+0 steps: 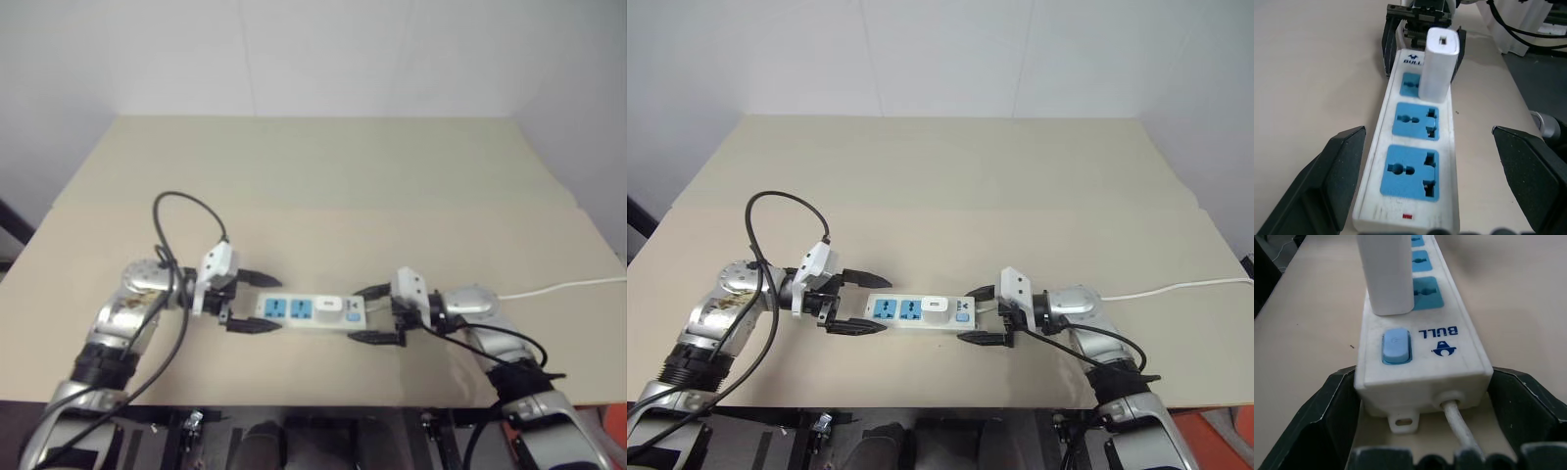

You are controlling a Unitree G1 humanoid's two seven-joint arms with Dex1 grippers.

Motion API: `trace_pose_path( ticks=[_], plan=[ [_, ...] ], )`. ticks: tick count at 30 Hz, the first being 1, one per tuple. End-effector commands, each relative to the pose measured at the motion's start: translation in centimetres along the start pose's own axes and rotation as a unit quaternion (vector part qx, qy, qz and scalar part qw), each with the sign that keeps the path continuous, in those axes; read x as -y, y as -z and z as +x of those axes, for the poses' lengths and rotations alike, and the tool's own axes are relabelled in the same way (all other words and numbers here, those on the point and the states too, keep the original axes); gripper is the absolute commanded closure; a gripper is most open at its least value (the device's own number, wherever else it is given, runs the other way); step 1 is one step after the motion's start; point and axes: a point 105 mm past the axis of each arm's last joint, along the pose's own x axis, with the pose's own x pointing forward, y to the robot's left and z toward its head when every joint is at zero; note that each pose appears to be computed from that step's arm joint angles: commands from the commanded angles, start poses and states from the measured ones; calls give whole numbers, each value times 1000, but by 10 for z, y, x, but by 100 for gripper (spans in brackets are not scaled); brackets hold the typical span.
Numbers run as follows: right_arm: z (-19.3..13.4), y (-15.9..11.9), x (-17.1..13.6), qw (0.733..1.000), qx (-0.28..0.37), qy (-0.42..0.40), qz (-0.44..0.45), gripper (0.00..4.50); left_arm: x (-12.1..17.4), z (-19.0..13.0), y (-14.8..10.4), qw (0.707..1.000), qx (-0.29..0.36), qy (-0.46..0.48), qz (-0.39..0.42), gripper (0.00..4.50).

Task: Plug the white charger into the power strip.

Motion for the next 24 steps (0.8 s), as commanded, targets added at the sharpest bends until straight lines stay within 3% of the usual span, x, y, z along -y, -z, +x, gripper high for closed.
trace_pose_path(
  ticks=[1, 14, 24],
  plan=[
    [-20, -19, 4, 999, 18, 27, -21, 4, 2, -20, -17, 999, 8, -17, 26, 0],
    [-108, -38, 0, 993, -16, 114, -25, 4, 14, -83, -25, 994, -24, -104, 8, 0],
    [-132, -49, 1, 990, -34, 138, -23, 4, 32, -101, -25, 993, -50, -110, -11, 0]
  ],
)
